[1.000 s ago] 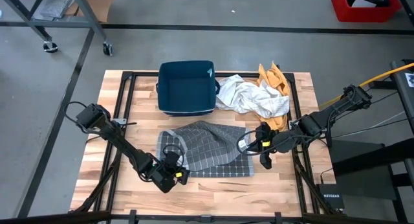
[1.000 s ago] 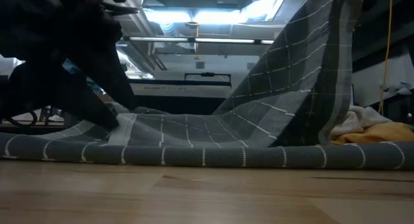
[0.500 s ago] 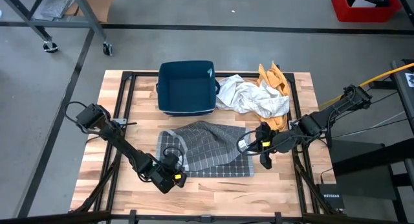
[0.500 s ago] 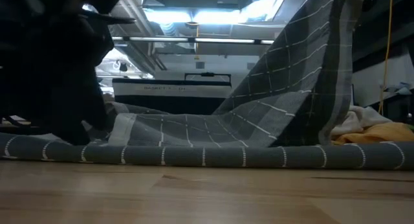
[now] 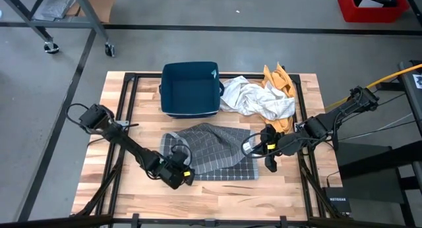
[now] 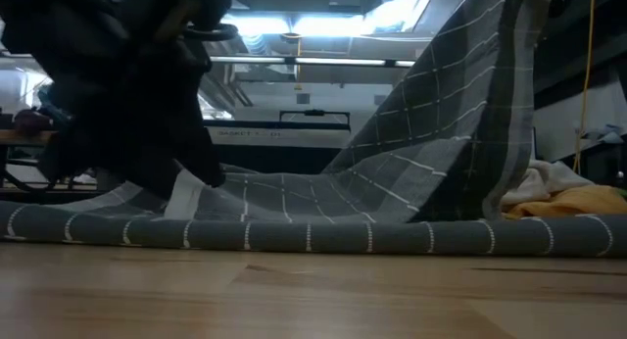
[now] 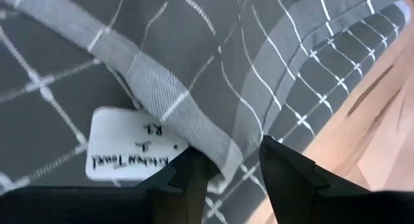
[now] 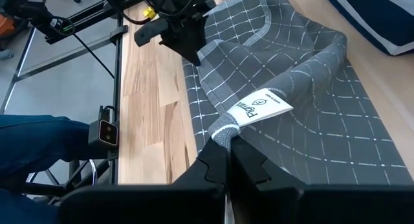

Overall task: Fold towel
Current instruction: Fold the gray patterned towel

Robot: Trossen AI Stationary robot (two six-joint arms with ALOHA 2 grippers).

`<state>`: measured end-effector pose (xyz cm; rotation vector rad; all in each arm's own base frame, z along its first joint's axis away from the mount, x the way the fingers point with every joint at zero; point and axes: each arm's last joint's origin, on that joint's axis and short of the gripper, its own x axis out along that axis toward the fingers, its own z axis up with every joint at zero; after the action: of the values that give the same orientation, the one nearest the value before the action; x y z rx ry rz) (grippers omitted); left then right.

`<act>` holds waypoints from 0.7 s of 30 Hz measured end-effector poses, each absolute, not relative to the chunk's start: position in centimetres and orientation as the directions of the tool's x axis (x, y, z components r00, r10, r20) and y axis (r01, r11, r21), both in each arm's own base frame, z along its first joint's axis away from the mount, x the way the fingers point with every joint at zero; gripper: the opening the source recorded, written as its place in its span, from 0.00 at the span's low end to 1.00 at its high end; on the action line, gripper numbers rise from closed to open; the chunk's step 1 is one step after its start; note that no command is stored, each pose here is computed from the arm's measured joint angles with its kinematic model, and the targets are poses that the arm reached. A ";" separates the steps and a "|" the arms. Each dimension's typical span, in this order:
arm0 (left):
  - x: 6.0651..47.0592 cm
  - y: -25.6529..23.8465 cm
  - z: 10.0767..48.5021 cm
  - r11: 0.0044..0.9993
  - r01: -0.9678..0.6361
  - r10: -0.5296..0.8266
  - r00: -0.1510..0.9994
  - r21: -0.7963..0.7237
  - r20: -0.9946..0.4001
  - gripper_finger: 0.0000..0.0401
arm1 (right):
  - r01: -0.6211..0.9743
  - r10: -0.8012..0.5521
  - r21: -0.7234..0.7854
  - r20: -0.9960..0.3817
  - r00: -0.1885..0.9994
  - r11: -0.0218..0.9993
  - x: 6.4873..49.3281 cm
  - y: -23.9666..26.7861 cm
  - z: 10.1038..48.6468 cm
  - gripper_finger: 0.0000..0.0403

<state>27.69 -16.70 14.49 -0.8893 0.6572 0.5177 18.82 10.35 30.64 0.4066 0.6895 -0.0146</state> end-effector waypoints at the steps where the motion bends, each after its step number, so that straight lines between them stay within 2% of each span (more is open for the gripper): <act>1: 27.7 -16.6 14.5 0.542 -0.653 0.135 0.689 -0.529 -0.712 0.30 | 0.146 0.120 0.360 -0.621 0.775 0.922 18.8 10.4 30.6 0.00; 8: 27.5 -17.0 14.4 0.552 -0.645 0.112 0.685 -0.528 -0.720 0.03 | 0.148 0.118 0.357 -0.625 0.771 0.923 18.8 10.3 30.6 0.00; 13: 27.2 -17.3 14.9 0.547 -0.638 0.098 0.692 -0.542 -0.715 0.01 | 0.144 0.126 0.361 -0.629 0.767 0.922 18.8 10.4 30.6 0.00; 21: 25.4 -16.8 17.9 0.578 -0.625 0.089 0.688 -0.525 -0.721 0.00 | 0.199 0.151 0.417 -0.669 0.727 0.887 18.5 10.3 30.2 0.00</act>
<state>25.38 -16.77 17.90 -0.8620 0.7030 0.4599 18.47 10.33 30.23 0.4913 0.7639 -0.0273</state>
